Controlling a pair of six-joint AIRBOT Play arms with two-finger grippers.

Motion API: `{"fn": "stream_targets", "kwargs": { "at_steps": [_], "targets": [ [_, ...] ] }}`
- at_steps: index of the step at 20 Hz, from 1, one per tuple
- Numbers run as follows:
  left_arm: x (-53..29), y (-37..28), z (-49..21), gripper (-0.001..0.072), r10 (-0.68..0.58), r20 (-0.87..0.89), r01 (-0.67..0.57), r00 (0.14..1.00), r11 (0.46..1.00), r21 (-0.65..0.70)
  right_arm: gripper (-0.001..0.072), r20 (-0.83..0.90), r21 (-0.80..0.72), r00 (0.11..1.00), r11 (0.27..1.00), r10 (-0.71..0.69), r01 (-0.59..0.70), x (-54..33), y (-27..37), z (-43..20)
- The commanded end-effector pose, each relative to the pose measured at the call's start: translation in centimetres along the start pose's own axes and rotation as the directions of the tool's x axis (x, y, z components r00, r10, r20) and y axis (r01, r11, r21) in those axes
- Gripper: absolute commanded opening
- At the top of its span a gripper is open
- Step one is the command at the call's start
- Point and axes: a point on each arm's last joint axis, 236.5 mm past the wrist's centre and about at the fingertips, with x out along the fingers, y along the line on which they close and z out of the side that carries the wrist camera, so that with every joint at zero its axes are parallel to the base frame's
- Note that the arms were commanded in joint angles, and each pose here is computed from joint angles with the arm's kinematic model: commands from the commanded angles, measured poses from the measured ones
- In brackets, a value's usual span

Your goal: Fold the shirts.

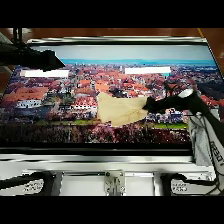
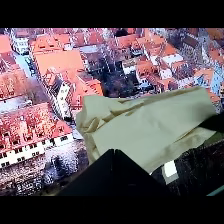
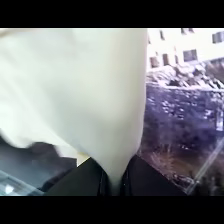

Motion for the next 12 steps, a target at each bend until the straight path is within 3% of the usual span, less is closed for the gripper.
{"fn": "stream_targets", "kwargs": {
  "at_steps": [1, 3, 5, 8, 10, 12],
  "targets": [
    [0.0, 0.0, 0.2, 0.0037, 0.000, 0.007, 0.000, 1.000, 1.000, 0.011, 0.0059, 0.267, -0.109, 0.964, 0.993, -0.017, 0.048, -11.9, 2.0, 6.2],
    [-0.1, 0.1, 0.3, 0.0037, 0.003, 0.011, -0.003, 1.000, 1.000, 0.011, 0.0059, 0.401, -0.019, 0.899, 0.979, -0.177, 0.201, -20.2, -1.2, 7.7],
    [-0.3, 0.1, 0.3, 0.0037, 0.005, 0.015, -0.005, 1.000, 1.000, 0.014, 0.0059, 0.429, 0.068, 0.834, 0.933, -0.348, 0.354, -27.3, -5.4, 5.9],
    [-0.8, 0.0, 0.5, 0.0038, 0.006, 0.026, -0.007, 1.000, 1.000, 0.017, 0.0059, 0.317, 0.216, 0.786, 0.848, -0.530, 0.485, -32.3, -11.5, 0.4],
    [-1.1, -0.2, 0.5, 0.0038, 0.006, 0.032, -0.006, 0.999, 1.000, 0.021, 0.0060, 0.267, 0.340, 0.757, 0.793, -0.597, 0.505, -33.8, -15.5, -1.9],
    [-1.7, -0.6, 0.6, 0.0038, 0.005, 0.041, -0.006, 0.999, 1.000, 0.029, 0.0060, 0.197, 0.482, 0.687, 0.680, -0.699, 0.553, -35.8, -20.3, -4.8]
  ]
}}
